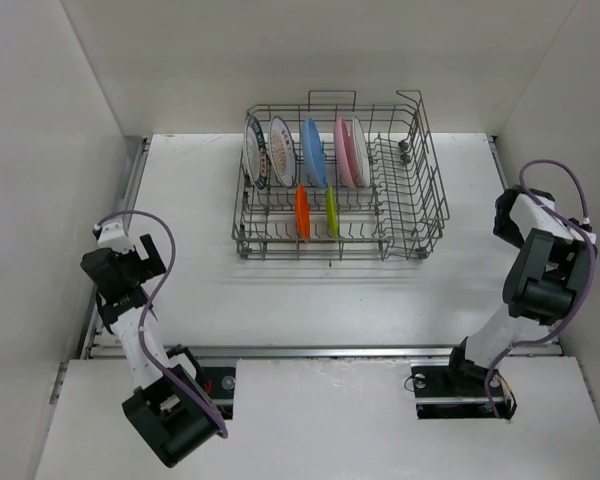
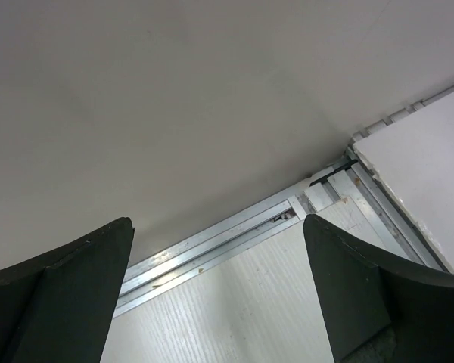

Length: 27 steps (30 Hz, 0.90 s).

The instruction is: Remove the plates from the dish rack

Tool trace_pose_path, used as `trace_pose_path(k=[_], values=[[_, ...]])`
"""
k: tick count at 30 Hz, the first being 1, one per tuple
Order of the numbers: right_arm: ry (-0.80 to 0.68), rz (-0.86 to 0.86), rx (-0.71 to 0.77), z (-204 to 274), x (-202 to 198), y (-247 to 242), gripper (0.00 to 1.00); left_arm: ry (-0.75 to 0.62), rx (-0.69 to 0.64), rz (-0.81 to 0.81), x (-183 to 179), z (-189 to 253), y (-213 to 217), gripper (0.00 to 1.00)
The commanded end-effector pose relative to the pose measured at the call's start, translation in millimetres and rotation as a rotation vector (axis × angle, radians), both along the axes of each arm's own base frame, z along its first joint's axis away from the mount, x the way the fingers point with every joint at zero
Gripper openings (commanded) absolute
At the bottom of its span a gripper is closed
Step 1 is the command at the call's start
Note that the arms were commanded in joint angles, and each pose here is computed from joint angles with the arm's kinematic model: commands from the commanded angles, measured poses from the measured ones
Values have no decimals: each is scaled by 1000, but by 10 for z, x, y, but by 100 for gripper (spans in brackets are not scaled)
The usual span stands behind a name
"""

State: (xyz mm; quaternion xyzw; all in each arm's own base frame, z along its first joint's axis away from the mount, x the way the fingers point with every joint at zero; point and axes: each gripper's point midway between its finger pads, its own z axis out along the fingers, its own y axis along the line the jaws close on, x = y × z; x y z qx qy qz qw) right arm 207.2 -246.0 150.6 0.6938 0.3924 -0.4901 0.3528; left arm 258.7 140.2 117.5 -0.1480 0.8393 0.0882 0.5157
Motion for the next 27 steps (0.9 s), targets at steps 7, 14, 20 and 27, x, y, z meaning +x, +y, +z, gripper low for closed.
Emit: trace_pose_path(k=[7,14,20,27], values=[[19,78,-11,759,59,-18,100,-6,43,-292,104,182,-339,100],[13,353,60,1659,732,281,100,-41,187,-349,196,1347,-274,100],[9,531,-101,1977,1050,895,100,-2,457,-129,64,2566,247,100],[-196,683,-153,2508,1209,1428,100,444,633,-341,-501,2651,245,100]])
